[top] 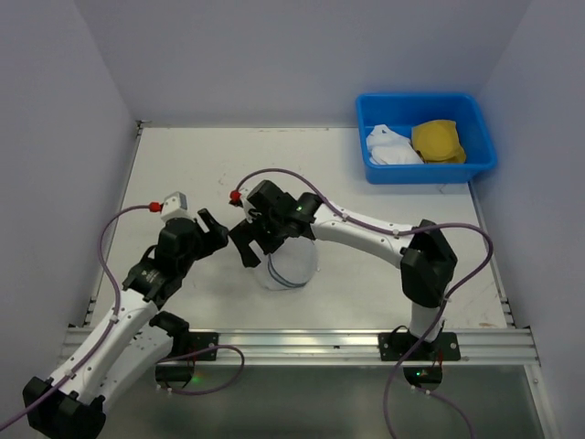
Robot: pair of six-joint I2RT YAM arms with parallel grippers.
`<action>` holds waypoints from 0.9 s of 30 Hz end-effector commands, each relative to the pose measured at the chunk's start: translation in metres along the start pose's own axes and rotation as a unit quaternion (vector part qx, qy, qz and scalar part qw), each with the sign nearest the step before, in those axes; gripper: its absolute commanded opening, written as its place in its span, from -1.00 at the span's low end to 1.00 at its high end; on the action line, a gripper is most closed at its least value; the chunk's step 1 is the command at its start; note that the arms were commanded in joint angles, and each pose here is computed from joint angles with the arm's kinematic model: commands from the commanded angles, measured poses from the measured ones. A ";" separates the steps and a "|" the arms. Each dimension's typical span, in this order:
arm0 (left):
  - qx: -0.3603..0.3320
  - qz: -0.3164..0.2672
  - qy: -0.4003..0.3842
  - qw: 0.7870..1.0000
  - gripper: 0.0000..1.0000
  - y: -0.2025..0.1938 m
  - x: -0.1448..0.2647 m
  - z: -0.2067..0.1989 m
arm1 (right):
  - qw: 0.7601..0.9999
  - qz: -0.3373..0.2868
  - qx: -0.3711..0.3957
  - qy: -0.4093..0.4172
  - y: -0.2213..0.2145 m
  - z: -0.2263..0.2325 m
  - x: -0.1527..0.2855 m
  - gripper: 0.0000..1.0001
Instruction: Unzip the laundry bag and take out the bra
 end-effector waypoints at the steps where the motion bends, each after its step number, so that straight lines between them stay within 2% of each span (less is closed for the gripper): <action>1: -0.023 -0.025 0.009 0.999 0.58 0.020 0.013 -0.005 | 0.998 -0.045 0.016 -0.037 0.028 -0.007 0.039 0.97; 3: -0.025 -0.030 0.004 0.999 0.73 0.024 0.016 -0.010 | 0.997 -0.057 0.016 -0.055 0.035 -0.013 0.046 0.97; 8: -0.030 -0.034 0.001 0.999 0.89 0.031 0.019 -0.017 | 0.993 -0.073 -0.019 -0.094 0.040 -0.044 0.060 0.97; 12: -0.042 -0.051 0.004 0.998 0.97 0.043 0.021 -0.025 | 0.973 -0.119 -0.110 -0.164 0.033 -0.107 0.105 0.97; 13: -0.046 -0.058 -0.001 0.997 0.98 0.049 0.023 -0.030 | 0.960 -0.138 -0.149 -0.193 0.020 -0.137 0.131 0.97; 15: -0.052 -0.062 0.001 0.997 1.00 0.053 0.023 -0.034 | 0.941 -0.166 -0.188 -0.228 0.004 -0.161 0.163 0.97; 16: -0.055 -0.069 -0.003 0.996 1.00 0.059 0.026 -0.039 | 0.921 -0.185 -0.224 -0.261 -0.009 -0.186 0.187 0.97; 18: -0.061 -0.072 -0.003 0.996 1.00 0.063 0.027 -0.042 | 0.890 -0.224 -0.249 -0.308 -0.033 -0.191 0.233 0.97; 19: -0.059 -0.079 -0.010 0.995 1.00 0.069 0.032 -0.048 | 0.866 -0.235 -0.275 -0.347 -0.051 -0.206 0.256 0.97; 21: -0.059 -0.084 -0.012 0.995 1.00 0.074 0.037 -0.051 | 0.831 -0.272 -0.288 -0.390 -0.074 -0.197 0.298 0.97; 23: -0.057 -0.097 -0.028 0.993 1.00 0.085 0.050 -0.061 | 0.787 -0.274 -0.312 -0.456 -0.104 -0.196 0.331 0.97; 24: -0.058 -0.100 -0.027 0.993 1.00 0.088 0.056 -0.061 | 0.765 -0.293 -0.306 -0.485 -0.113 -0.179 0.355 0.97; 27: -0.064 -0.128 -0.039 0.989 1.00 0.105 0.081 -0.067 | 0.718 -0.320 -0.290 -0.545 -0.134 -0.150 0.395 0.97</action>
Point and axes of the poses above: each gripper's point midway between its finger pads, its own x axis back along the fingers, its own z axis along the line the jaws close on, y = z × x, the point moved 4 cm from there along x, back along the fingers, and after that the axes turned 14 degrees about x, right-handed, at the moved point
